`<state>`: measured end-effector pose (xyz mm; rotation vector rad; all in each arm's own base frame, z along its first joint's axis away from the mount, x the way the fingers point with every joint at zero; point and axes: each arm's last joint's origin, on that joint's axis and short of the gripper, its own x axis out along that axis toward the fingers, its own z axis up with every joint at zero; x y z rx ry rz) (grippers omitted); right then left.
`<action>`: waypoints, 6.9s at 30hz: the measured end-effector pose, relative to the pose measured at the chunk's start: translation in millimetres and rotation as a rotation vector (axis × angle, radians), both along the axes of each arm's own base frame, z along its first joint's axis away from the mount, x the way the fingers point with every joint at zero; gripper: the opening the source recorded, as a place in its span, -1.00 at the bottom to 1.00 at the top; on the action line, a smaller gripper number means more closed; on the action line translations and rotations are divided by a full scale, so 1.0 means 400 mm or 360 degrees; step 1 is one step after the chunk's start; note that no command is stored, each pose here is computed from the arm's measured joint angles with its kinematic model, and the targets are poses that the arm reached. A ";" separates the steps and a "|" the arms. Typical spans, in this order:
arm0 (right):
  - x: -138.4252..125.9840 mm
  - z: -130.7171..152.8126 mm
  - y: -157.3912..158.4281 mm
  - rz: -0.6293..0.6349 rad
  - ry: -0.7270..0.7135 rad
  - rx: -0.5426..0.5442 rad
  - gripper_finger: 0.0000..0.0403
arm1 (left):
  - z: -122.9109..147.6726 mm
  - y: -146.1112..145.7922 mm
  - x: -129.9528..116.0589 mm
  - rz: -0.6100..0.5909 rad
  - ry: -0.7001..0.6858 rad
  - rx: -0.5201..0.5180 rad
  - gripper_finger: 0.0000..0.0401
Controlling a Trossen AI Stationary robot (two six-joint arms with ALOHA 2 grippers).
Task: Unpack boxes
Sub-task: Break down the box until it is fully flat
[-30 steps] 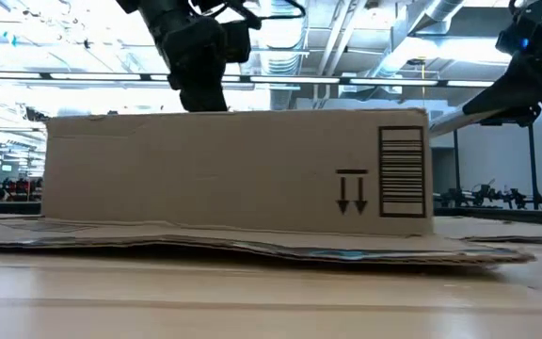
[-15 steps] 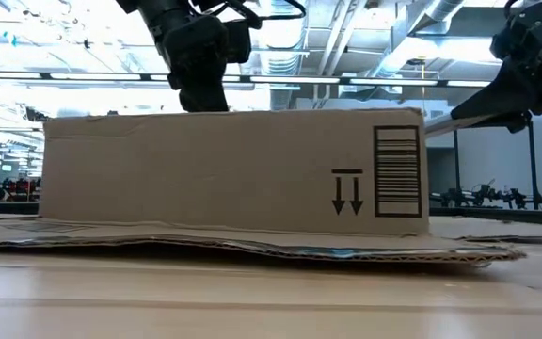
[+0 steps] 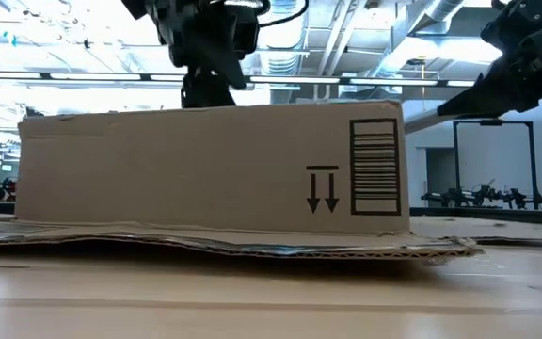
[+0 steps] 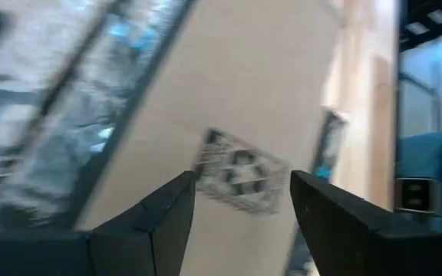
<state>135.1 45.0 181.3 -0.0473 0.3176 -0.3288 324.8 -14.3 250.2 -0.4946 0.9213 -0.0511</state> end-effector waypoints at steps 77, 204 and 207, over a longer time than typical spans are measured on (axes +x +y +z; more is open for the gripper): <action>0.095 -0.041 0.178 0.0415 0.0392 0.0492 -0.44 | -0.142 -0.205 0.111 -0.0004 -0.0098 0.0886 0.00; 0.302 0.205 -0.037 -0.0176 0.0482 0.0151 0.11 | 0.127 -0.228 0.084 0.0164 0.0468 0.0616 -0.18; 0.327 0.264 -0.143 -0.0142 0.0396 0.0096 0.11 | 0.140 -0.263 0.065 0.0360 0.0418 0.0562 -0.18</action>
